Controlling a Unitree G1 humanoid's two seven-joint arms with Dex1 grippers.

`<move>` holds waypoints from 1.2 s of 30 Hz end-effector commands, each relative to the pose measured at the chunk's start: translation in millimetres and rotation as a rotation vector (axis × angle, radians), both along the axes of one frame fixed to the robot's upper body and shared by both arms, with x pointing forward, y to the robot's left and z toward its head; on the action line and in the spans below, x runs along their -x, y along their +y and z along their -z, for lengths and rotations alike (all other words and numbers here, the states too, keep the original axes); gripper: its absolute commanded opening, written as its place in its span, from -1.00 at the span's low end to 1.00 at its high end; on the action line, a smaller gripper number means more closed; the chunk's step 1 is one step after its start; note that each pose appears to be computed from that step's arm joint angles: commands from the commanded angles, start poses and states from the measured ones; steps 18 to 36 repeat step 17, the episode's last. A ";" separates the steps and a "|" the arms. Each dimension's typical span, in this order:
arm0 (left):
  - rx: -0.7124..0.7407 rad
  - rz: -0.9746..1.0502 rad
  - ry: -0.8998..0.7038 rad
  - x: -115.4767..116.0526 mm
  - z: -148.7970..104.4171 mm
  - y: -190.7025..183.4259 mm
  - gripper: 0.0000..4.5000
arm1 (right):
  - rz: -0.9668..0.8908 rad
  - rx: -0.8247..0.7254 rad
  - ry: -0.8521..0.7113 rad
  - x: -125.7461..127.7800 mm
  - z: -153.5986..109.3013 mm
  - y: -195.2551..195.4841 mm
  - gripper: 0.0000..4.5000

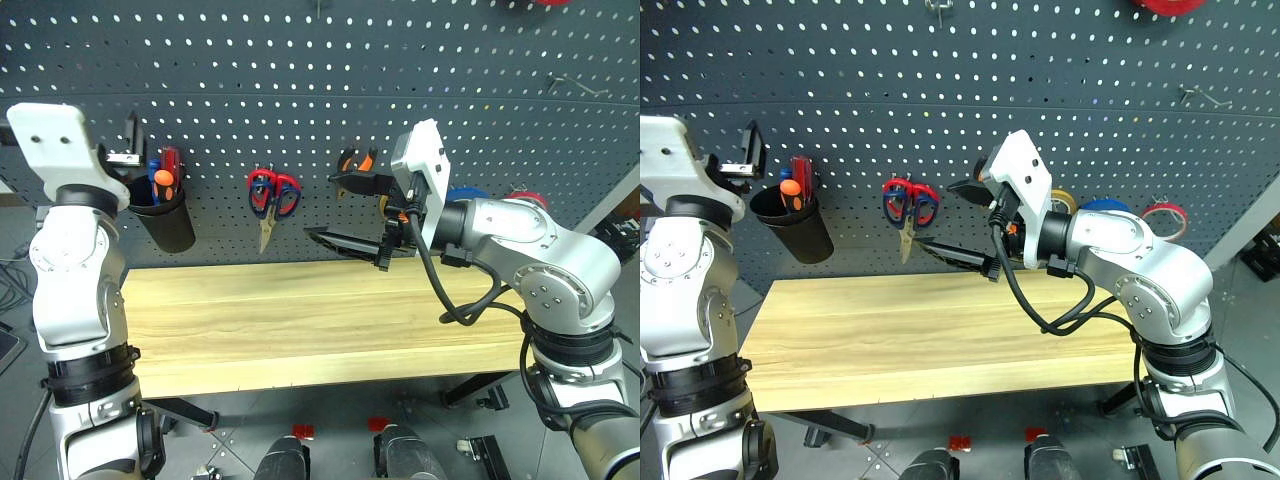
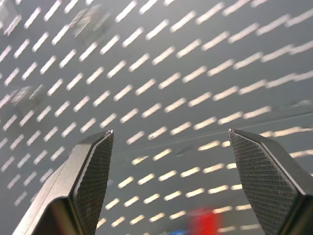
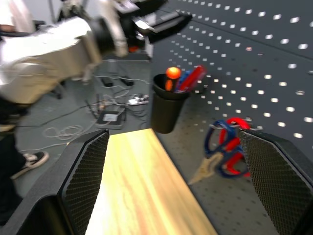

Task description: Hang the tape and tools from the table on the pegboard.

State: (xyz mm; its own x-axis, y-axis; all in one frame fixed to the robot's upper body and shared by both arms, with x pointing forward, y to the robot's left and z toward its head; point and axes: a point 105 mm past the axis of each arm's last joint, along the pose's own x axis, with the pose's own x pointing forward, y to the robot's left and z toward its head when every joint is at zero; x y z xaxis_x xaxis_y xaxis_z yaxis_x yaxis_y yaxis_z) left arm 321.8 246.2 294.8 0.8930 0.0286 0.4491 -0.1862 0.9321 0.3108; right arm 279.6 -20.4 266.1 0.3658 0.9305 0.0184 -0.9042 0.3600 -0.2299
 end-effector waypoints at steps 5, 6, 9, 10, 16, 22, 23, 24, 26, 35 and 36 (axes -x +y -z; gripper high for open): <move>-0.032 0.158 0.161 18.9 50.2 -33.6 0.76 | 0.202 -0.109 -0.070 -13.6 13.0 -22.7 1.00; 0.002 0.148 0.195 19.3 61.6 -28.8 0.76 | 0.245 -0.113 -0.057 -18.0 23.9 -28.2 1.00; 0.108 0.057 0.271 24.3 95.3 -4.4 0.76 | 0.484 -0.167 -0.034 -40.8 56.1 -60.9 1.00; 0.140 0.029 0.294 27.3 106.3 2.5 0.76 | 0.568 -0.169 -0.037 -47.0 67.7 -74.0 1.00; 0.215 -0.033 0.411 42.6 155.3 15.7 0.76 | 0.835 -0.110 -0.024 -54.7 126.5 -123.3 1.00; 0.216 -0.028 0.415 44.1 159.3 15.5 0.76 | 0.848 -0.087 -0.020 -53.7 135.7 -127.3 1.00; 0.216 -0.028 0.415 44.1 159.3 15.5 0.76 | 0.848 -0.087 -0.020 -53.7 135.7 -127.3 1.00; 0.216 -0.028 0.415 44.1 159.3 15.5 0.76 | 0.848 -0.087 -0.020 -53.7 135.7 -127.3 1.00; 0.216 -0.028 0.415 44.1 159.3 15.5 0.76 | 0.848 -0.087 -0.020 -53.7 135.7 -127.3 1.00; 0.216 -0.028 0.415 44.1 159.3 15.5 0.76 | 0.848 -0.087 -0.020 -53.7 135.7 -127.3 1.00; 0.216 -0.028 0.415 44.1 159.3 15.5 0.76 | 0.848 -0.087 -0.020 -53.7 135.7 -127.3 1.00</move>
